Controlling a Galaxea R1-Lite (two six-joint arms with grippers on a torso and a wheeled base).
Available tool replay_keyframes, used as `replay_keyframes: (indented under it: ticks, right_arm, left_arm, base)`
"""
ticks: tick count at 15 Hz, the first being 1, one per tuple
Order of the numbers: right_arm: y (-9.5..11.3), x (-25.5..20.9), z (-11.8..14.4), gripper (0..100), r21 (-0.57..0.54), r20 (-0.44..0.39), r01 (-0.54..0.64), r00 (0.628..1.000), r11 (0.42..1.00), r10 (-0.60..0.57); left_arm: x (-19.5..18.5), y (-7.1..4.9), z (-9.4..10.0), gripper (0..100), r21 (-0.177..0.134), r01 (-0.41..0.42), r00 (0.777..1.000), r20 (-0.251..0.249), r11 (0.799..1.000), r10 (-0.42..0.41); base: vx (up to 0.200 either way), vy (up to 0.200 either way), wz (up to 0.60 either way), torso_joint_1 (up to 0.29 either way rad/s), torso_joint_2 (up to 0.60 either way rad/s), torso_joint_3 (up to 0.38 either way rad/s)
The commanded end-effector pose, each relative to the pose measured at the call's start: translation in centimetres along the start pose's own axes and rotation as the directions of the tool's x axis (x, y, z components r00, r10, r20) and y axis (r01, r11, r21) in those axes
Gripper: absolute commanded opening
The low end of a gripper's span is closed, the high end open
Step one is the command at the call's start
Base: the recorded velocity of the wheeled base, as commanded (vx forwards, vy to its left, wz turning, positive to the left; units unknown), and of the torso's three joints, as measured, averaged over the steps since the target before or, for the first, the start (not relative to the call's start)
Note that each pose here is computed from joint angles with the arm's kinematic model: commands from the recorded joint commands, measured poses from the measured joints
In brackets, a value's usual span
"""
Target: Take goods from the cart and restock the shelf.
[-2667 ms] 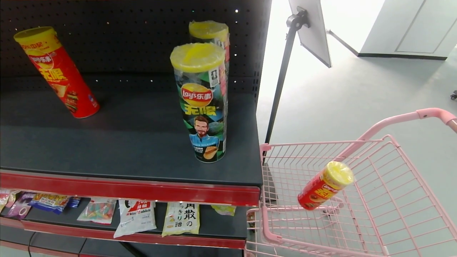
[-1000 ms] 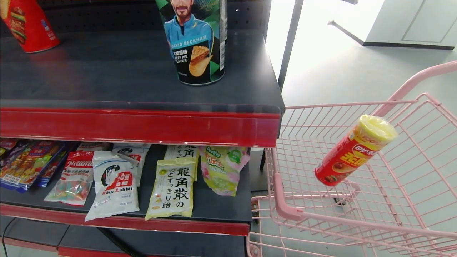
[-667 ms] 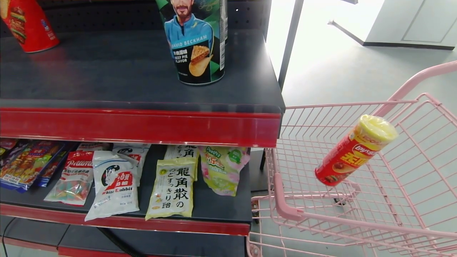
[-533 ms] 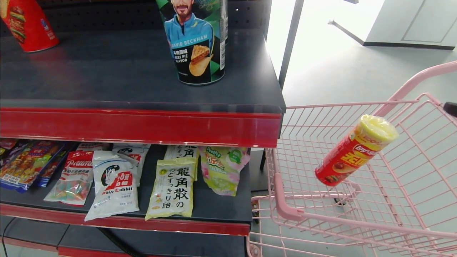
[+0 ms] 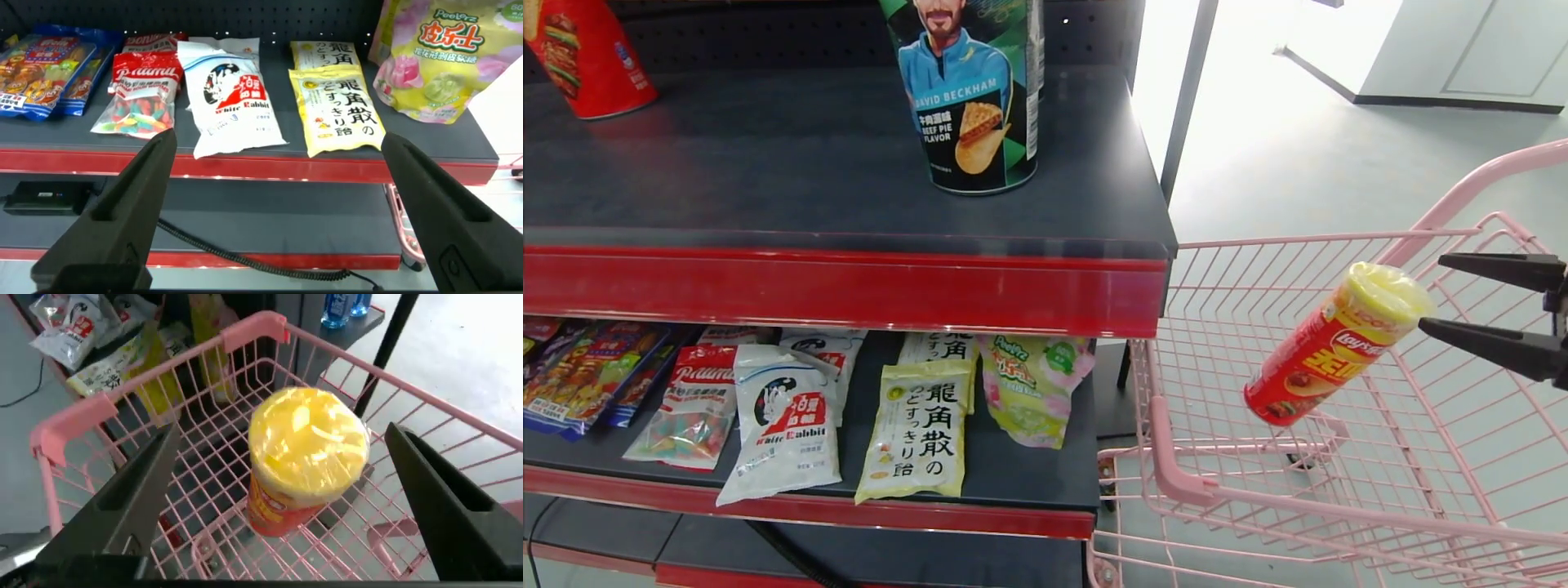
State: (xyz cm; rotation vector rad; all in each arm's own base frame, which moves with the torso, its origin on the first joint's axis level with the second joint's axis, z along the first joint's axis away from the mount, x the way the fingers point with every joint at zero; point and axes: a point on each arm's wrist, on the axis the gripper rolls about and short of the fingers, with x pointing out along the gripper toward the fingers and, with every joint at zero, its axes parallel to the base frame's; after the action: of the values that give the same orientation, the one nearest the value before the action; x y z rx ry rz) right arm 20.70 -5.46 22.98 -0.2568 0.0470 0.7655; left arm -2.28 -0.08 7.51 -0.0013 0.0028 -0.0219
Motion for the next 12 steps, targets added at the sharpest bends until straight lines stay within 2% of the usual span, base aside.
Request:
replay_keyframes:
  ticks: [1,6,9,12]
  right_arm:
    - [-1.9,-0.6,-3.8,100,0.083,-0.043,0.018,0.999,0.996,-0.014]
    - [-3.4,-0.9,-7.4,100,0.129,-0.104,0.057,0.994,0.99,-0.044]
    - [-4.3,0.3,-8.9,100,0.126,-0.203,0.121,0.975,0.985,-0.094]
    - [-6.4,1.4,-10.1,100,0.149,-0.229,0.129,0.969,0.98,-0.093]
  left_arm:
    - [0.0,0.0,0.0,100,0.0,-0.002,1.0,0.0,1.0,0.002]
    - [0.0,0.0,0.0,100,0.0,0.0,1.0,0.0,1.0,0.0]
    - [0.0,0.0,0.0,100,0.0,-0.002,1.0,0.0,1.0,0.002]
    - [0.0,0.0,0.0,100,0.0,-0.002,1.0,0.0,1.0,0.002]
  base:
    - [0.0,0.0,0.0,0.0,0.0,0.0]
    - [0.0,0.0,0.0,0.0,0.0,0.0]
    - [0.0,0.0,0.0,0.0,0.0,0.0]
    - [0.0,0.0,0.0,0.0,0.0,0.0]
